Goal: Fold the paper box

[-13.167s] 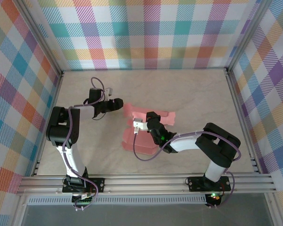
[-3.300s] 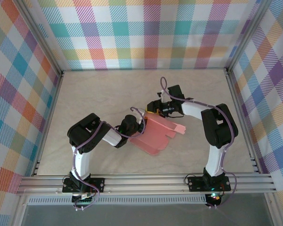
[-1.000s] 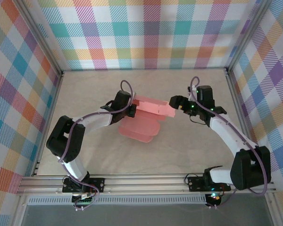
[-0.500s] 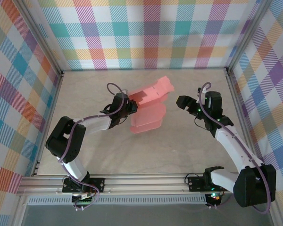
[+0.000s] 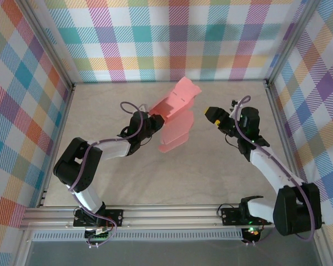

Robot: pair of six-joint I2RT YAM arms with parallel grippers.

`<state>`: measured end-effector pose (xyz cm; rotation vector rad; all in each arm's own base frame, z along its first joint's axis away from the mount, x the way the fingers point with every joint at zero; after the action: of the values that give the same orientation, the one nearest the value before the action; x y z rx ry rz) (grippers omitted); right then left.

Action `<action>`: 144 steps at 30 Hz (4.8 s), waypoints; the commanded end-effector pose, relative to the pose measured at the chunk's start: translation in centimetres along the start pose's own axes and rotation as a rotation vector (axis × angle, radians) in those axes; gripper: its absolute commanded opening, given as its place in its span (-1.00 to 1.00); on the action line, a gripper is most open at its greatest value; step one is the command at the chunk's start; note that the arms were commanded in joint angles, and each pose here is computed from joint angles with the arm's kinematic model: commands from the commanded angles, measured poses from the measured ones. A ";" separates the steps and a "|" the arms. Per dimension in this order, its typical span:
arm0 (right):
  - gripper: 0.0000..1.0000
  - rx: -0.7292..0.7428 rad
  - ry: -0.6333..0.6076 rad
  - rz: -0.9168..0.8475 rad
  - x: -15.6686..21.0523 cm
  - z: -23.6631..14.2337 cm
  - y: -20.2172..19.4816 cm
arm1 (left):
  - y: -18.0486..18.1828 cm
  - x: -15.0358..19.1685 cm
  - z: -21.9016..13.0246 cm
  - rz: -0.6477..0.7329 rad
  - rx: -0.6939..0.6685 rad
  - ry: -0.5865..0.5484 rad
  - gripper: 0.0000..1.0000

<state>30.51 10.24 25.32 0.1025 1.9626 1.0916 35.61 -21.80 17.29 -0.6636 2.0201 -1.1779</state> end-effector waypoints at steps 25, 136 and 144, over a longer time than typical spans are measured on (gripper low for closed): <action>0.02 -0.204 0.163 0.114 0.2 6.4 2.5 | -2.5 1.2 -0.9 0.032 0.130 0.048 -1.00; -0.58 0.039 0.529 -0.198 -0.3 14.1 12.0 | 2.9 -0.4 -1.2 0.279 -0.224 -0.121 -1.00; -0.43 0.047 0.529 -0.181 -0.1 14.2 11.8 | 3.0 -0.4 -1.6 0.283 -0.211 -0.137 -1.00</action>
<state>37.00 26.01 29.47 -0.3531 2.4474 0.9764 34.27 -19.63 14.77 -0.5230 2.0923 -0.7349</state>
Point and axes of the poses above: each hand's point on the last joint's axis, 136 mm out from that joint toward the fingers, its own z axis out along the fingers, its own y axis along the line the jaws close on, x = y × z, the point moved 8 cm from there along -z, back along the fingers, and after that the axes turned 12 degrees about -z, right-handed, at the moved point
